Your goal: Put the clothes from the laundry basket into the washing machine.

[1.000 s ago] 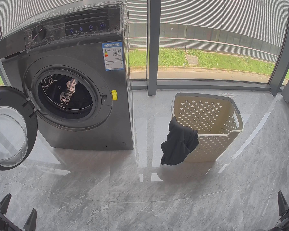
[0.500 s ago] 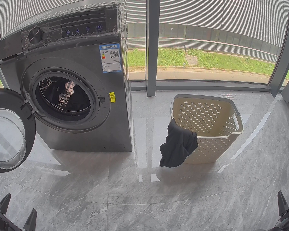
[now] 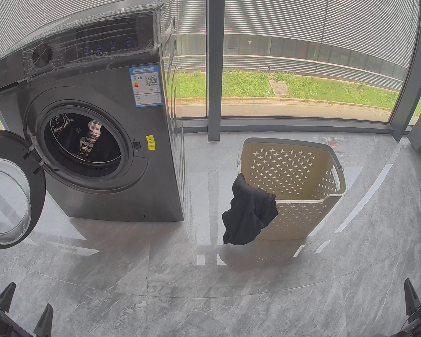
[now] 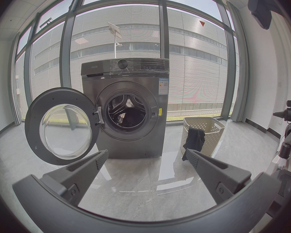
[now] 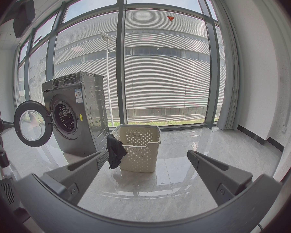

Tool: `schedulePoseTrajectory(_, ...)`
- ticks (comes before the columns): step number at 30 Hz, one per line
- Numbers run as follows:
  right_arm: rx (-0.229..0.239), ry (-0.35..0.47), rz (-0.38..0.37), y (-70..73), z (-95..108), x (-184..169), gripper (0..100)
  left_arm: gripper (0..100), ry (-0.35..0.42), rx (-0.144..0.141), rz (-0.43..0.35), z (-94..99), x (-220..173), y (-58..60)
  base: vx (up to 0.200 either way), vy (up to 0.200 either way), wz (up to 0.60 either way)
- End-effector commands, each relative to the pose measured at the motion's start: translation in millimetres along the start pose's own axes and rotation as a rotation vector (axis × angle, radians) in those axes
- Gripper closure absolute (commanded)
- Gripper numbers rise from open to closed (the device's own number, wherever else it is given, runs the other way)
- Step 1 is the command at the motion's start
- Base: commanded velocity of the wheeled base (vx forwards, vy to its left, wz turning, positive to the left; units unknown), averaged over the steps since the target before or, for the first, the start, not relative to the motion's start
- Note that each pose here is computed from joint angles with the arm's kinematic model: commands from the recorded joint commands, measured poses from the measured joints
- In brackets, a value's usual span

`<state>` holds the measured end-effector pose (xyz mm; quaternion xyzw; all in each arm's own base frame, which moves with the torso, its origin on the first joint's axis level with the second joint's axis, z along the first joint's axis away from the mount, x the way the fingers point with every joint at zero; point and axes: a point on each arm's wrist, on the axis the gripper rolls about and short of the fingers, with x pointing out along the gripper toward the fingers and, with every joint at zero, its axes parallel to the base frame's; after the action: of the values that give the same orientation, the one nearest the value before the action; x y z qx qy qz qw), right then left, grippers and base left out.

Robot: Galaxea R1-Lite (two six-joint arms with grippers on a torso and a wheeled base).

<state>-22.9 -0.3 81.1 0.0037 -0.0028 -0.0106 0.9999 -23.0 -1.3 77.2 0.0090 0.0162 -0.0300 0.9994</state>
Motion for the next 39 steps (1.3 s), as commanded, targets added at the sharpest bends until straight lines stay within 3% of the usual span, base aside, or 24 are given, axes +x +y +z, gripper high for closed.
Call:
schedulePoseTrajectory(1, 0.0, 0.002, 0.0, 0.0, -5.3, 0.1, 0, 0, 0.001, -0.001, -0.002, -4.9, 0.1, -0.1, 0.0, -0.2, 0.0)
schedulePoseTrajectory(14, 0.0, 0.002, 0.0, 0.0, -5.3, 0.1, 0, 0, 0.001, -0.002, 0.0, -4.9, 0.1, -0.1, 0.0, -0.015, 0.0)
schedulePoseTrajectory(32, 0.0, 0.002, -0.002, 0.0, -5.3, 0.1, 0, 0, 0.001, -0.002, 0.0, -4.9, 0.1, -0.1, 0.2, 0.0, 0.0)
schedulePoseTrajectory(39, 0.006, 0.002, -0.002, 0.0, -5.3, 0.1, 0, 0, 0.001, -0.002, -0.002, -4.9, 0.1, -0.1, 0.0, 0.0, 0.0)
